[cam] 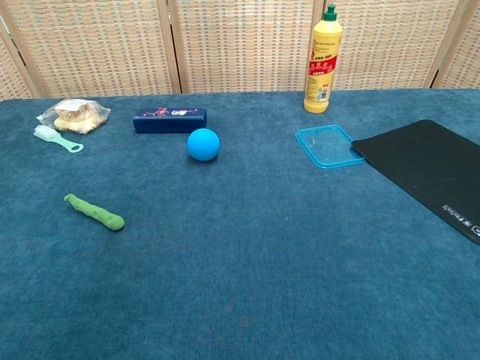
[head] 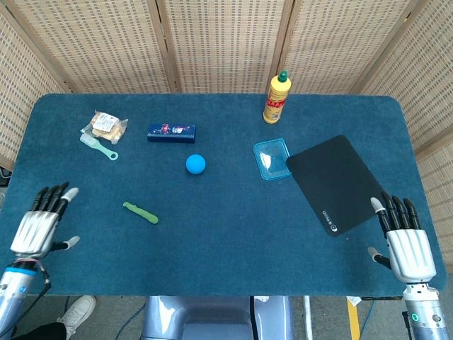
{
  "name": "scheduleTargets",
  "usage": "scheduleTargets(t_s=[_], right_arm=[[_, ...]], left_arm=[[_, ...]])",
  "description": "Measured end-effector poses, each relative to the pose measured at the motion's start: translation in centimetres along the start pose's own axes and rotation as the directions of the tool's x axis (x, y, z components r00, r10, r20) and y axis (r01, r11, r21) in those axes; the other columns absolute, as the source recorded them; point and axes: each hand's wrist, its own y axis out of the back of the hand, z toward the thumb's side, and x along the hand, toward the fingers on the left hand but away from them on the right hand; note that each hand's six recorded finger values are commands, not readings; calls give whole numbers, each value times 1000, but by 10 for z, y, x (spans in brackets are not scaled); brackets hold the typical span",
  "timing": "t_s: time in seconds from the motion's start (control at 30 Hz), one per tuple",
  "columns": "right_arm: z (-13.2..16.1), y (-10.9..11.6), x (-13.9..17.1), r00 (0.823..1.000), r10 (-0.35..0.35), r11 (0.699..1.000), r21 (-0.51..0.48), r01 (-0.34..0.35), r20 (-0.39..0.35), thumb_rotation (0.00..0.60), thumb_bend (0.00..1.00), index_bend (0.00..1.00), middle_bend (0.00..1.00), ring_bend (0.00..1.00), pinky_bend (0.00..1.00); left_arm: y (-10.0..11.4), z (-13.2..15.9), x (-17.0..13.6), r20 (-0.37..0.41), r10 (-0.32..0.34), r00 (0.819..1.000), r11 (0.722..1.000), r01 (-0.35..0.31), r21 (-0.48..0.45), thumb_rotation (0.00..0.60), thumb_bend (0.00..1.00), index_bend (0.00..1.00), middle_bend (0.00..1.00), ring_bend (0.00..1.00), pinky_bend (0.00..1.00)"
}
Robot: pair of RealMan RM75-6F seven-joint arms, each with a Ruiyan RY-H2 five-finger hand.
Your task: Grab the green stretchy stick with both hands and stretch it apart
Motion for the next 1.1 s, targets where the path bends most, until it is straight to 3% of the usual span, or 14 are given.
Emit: scheduleTargets(t_s=[0.13, 0.2, 0.47, 1.1], right_arm=[[0, -1, -1, 1000, 4, 1000, 0, -4, 1, 600, 0, 0, 0, 0, 0], [-1, -2, -2, 1000, 8, 1000, 2, -8, 4, 600, 0, 0, 0, 0, 0], [-3, -6, -5, 1000, 17, 1000, 3, -17, 11, 600, 0, 0, 0, 0, 0], [-4, -8, -7, 999, 30, 1000, -12, -29, 11, 600, 0, 0, 0, 0, 0]], left_arm=[[-21, 17, 37, 77, -80, 994, 996, 75, 55, 600, 235, 349, 0, 0, 0], [-31, 26, 55, 107, -107, 989, 991, 98, 87, 600, 276, 378, 0, 0, 0], [-64, 62, 104, 166, -175, 970, 975, 148, 166, 600, 308, 403, 0, 0, 0], [-84, 72, 120, 139, -199, 970, 969, 173, 177, 600, 347, 449, 0, 0, 0]])
